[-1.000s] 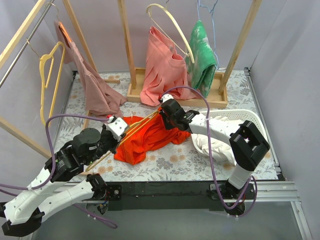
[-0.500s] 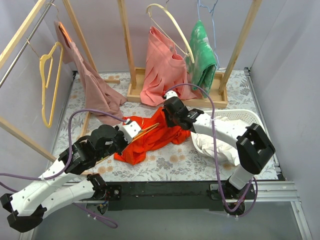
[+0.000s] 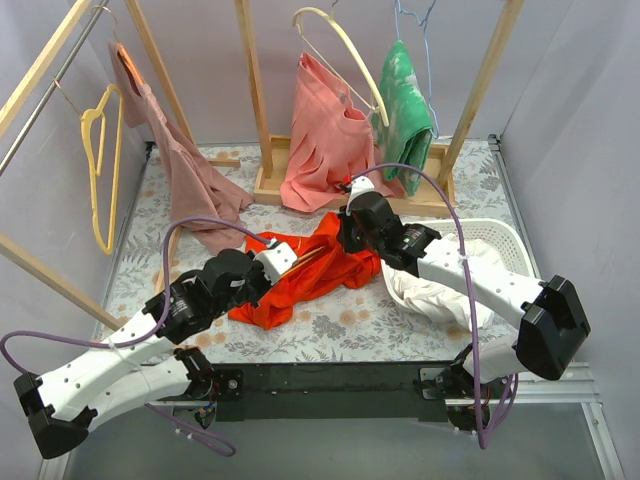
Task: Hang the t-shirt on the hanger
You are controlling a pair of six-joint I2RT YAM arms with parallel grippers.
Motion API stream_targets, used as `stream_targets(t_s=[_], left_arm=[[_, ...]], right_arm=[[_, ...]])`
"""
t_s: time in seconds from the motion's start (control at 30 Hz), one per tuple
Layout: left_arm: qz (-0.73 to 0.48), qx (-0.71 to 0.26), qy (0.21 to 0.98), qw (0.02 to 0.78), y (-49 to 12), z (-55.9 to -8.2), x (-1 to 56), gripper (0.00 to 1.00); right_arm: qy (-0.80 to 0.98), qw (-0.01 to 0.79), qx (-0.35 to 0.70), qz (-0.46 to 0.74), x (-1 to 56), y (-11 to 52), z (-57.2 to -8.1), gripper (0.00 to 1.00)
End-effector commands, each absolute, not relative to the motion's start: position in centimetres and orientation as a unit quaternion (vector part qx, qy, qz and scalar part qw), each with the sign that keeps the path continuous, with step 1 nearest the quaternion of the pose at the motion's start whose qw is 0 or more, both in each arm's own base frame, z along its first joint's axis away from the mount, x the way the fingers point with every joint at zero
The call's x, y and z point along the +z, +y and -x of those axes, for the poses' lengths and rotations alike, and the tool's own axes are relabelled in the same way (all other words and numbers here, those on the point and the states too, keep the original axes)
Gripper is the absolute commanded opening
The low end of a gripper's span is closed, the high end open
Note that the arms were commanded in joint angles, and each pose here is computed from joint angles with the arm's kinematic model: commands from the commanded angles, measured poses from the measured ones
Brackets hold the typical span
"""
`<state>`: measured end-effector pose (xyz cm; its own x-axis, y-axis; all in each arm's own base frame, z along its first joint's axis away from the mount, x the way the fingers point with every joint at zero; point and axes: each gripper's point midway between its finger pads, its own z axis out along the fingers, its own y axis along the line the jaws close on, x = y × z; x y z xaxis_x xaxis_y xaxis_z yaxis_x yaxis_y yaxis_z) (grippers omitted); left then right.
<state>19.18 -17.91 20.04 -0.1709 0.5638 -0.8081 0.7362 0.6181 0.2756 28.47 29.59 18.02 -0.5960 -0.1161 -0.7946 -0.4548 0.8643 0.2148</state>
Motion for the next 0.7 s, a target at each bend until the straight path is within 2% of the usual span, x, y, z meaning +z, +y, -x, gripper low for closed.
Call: stream_targets(t_s=[0.0, 0.3, 0.57, 0.63, 0.67], left_arm=[[-0.398, -0.130, 0.724, 0.549, -19.4, -19.9, 23.2, 0.00], [-0.378, -0.173, 0.681, 0.602, -18.9, -18.5, 25.8, 0.00], [-0.388, -0.182, 0.682, 0.593, -18.9, -17.9, 25.0, 0.00], [-0.390, -0.182, 0.684, 0.590, -19.0, -17.9, 24.7, 0.00], [-0.392, -0.181, 0.685, 0.587, -19.0, -17.9, 24.5, 0.00]], right_arm=[[0.871, 0.413, 0.215, 0.157, 17.7, 29.6, -28.1, 0.01], [0.898, 0.403, 0.132, 0.116, 14.5, 25.6, -29.7, 0.01], [0.905, 0.388, 0.126, 0.120, 13.8, 25.9, -30.4, 0.01], [0.903, 0.387, 0.135, 0.126, 14.1, 26.2, -30.3, 0.06], [0.902, 0.388, 0.138, 0.128, 14.3, 26.2, -30.1, 0.14]])
